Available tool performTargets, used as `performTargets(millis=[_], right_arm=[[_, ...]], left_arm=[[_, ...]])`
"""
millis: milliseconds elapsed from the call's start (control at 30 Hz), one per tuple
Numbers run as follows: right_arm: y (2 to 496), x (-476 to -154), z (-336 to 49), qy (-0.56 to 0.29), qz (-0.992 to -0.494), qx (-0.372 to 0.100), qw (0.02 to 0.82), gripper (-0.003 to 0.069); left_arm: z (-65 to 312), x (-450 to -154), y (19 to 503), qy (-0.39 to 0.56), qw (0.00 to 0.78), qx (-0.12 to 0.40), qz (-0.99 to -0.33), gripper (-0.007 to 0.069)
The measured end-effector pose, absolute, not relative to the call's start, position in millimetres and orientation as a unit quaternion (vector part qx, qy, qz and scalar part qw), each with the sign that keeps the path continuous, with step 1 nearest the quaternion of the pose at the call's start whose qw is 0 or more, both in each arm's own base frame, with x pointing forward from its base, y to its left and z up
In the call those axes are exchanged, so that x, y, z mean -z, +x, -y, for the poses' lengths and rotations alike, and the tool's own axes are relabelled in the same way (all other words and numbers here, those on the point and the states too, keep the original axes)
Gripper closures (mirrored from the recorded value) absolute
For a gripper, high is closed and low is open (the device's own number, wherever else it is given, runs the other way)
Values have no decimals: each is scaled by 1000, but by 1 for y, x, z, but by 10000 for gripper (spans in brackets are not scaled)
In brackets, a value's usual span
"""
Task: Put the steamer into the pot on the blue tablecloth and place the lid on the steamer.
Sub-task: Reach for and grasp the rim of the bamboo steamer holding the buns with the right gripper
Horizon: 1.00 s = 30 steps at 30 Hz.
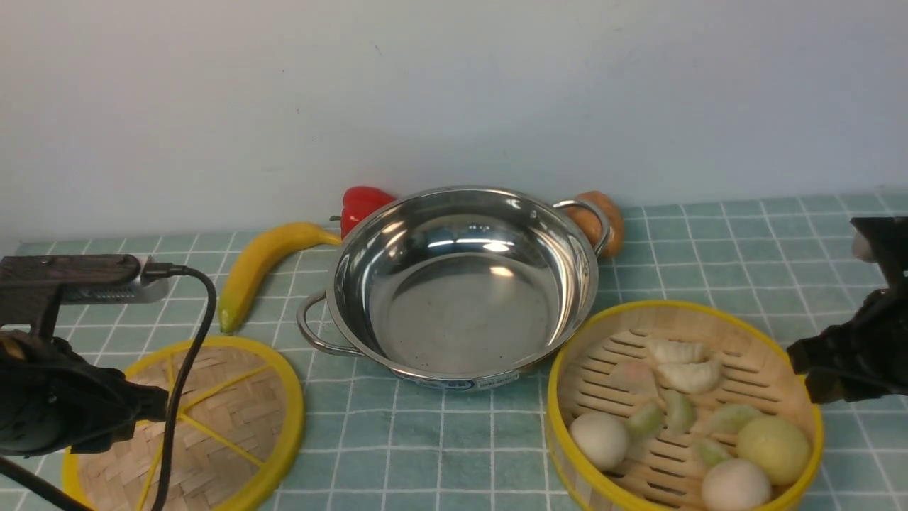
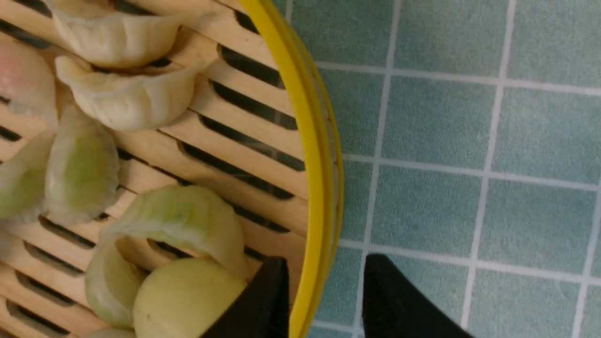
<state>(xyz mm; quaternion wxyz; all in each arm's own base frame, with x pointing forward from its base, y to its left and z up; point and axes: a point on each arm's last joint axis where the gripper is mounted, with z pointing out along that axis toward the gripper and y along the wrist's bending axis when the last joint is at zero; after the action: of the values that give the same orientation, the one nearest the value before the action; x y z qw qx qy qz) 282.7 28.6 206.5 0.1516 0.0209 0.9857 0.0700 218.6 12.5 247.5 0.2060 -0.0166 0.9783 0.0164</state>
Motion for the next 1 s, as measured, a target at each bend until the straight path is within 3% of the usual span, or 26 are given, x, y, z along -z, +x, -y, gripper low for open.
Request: performTargets(millis=[533,733,1000], right_arm=[[303,-170,-30,30,-986,-71,146,430],[304,-168,-31,32,-986,-77,143,570],[303,-177,-30,3,-994,-63,91,571]], left_arm=[[-13,-248,219,-16,207,-17,-978,382],[-13,-248,219,-16,207,-17,-978,382],[-13,-248,219,-16,206,-17,-978,382]])
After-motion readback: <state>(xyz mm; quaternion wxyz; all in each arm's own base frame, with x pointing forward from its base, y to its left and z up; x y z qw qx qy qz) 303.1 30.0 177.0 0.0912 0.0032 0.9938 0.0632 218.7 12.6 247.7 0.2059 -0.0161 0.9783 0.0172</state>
